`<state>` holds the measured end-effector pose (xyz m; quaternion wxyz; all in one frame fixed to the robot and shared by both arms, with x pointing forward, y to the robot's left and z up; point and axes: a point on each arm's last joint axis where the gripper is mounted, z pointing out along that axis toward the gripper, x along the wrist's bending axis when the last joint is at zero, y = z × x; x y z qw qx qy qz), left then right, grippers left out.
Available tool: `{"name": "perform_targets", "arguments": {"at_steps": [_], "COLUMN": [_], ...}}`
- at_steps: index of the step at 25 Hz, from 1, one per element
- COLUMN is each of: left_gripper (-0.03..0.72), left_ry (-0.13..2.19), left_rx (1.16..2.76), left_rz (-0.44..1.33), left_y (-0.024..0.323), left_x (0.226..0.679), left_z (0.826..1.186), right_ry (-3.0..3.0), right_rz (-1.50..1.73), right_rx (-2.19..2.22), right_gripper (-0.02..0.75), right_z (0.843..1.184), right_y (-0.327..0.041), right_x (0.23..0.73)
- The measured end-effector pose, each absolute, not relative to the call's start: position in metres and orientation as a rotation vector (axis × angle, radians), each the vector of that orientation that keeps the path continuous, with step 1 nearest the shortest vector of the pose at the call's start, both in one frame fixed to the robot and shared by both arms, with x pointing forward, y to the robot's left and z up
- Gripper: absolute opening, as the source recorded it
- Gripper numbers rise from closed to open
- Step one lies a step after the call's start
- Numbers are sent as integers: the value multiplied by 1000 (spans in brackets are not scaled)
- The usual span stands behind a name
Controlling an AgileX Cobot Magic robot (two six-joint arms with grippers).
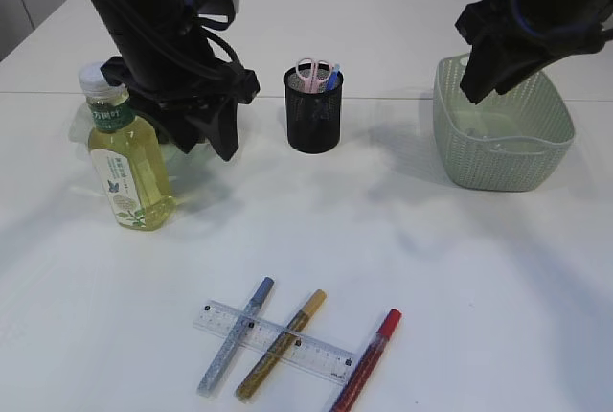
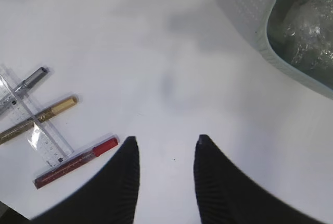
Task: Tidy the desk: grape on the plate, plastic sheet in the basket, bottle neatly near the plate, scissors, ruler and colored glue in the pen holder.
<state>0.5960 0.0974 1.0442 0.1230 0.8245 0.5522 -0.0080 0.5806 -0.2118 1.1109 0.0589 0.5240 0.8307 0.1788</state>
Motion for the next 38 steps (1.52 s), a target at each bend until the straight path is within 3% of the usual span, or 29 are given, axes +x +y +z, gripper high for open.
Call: {"name": "perform_targets", "arguments": {"at_steps": [11, 25, 32, 38], "left_gripper": [379, 351, 351, 351], "left_ry": [1593, 1563, 1549, 1498], "left_rx": [2446, 2423, 2341, 2243], "left_rz": [-112, -76, -25, 41], "left_y": [88, 140, 168, 184], "left_x": [573, 484, 438, 410], "left_z": [1037, 1080, 1104, 1132], "right_ry": [2522, 2560, 2719, 2905], "right_rz": [566, 644, 603, 506], "right_rx": [1597, 1591, 1338, 1175], "right_gripper": [292, 292, 354, 423], "right_z": [1111, 1113, 1109, 1074], "right_y": [-210, -201, -148, -94], "right_x": [580, 578, 560, 551]}}
